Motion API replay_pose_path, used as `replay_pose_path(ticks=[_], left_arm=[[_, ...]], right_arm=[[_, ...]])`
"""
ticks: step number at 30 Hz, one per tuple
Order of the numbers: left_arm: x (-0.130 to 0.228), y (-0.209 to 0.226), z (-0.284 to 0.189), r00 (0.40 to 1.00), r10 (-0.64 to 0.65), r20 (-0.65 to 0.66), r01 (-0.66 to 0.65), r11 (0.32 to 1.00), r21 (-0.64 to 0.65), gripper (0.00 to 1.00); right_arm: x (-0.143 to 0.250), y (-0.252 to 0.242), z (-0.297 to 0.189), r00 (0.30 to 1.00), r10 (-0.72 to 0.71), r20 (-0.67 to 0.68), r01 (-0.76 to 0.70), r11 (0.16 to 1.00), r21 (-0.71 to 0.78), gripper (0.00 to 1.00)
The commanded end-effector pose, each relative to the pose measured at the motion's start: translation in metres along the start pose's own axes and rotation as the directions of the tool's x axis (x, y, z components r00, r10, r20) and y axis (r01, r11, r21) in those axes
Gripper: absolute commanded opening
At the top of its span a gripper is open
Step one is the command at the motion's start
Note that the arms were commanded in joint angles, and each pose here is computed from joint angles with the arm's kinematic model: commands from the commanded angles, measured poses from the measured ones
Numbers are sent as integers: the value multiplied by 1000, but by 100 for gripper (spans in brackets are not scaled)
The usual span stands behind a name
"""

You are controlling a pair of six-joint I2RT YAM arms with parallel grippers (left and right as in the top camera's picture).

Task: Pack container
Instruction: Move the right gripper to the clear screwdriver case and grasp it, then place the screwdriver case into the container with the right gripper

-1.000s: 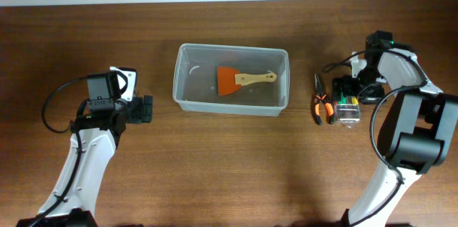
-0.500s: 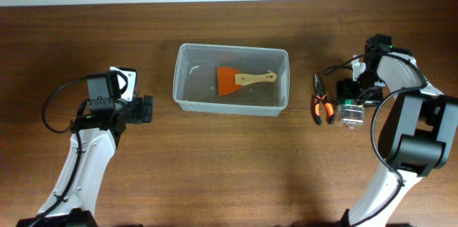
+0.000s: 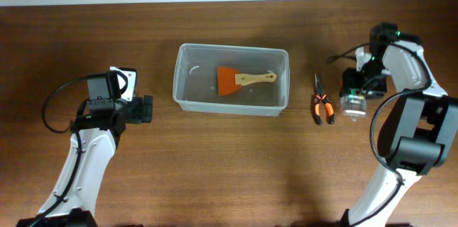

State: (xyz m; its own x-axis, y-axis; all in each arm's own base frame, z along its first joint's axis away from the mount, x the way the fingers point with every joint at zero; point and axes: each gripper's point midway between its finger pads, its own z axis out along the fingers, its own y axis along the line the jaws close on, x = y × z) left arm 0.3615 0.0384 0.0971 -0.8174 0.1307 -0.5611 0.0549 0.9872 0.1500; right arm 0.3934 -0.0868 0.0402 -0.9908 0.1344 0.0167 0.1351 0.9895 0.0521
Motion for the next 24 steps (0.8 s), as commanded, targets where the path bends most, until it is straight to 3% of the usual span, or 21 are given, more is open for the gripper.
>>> replay_pose_path(ticks=[1,7,13,16,18,22,24], left_arm=[[-5,3,-1,1000,15,9,-15,1000,-10,99],[-5,3,-1,1000,15,9,-15,1000,-10,99],[-5,3,-1,1000,15,9,-15,1000,-10,99],[-5,3,-1,1000,15,9,-15,1000,-10,99],[-5,3,-1,1000,15,9,-15,1000,-10,99],[-5,3,-1,1000,15,9,-15,1000,-10,99],[-5,3,-1,1000,15,9,-15,1000,-10,99]], right_arm=[[-23,32,-44,993,-62,103,64,998,-13,49],[-32,112,-107,944,-240,227,246,969,3,49],[-11,241,-150,774,-523,358,548,836,36,49],[4,296,-149,649,-652,393,687,724,67,48],[14,327,-146,528,-747,405,783,612,108,47],[34,355,-119,244,-918,313,932,311,185,47],[37,351,-102,146,-957,249,962,196,191,47]])
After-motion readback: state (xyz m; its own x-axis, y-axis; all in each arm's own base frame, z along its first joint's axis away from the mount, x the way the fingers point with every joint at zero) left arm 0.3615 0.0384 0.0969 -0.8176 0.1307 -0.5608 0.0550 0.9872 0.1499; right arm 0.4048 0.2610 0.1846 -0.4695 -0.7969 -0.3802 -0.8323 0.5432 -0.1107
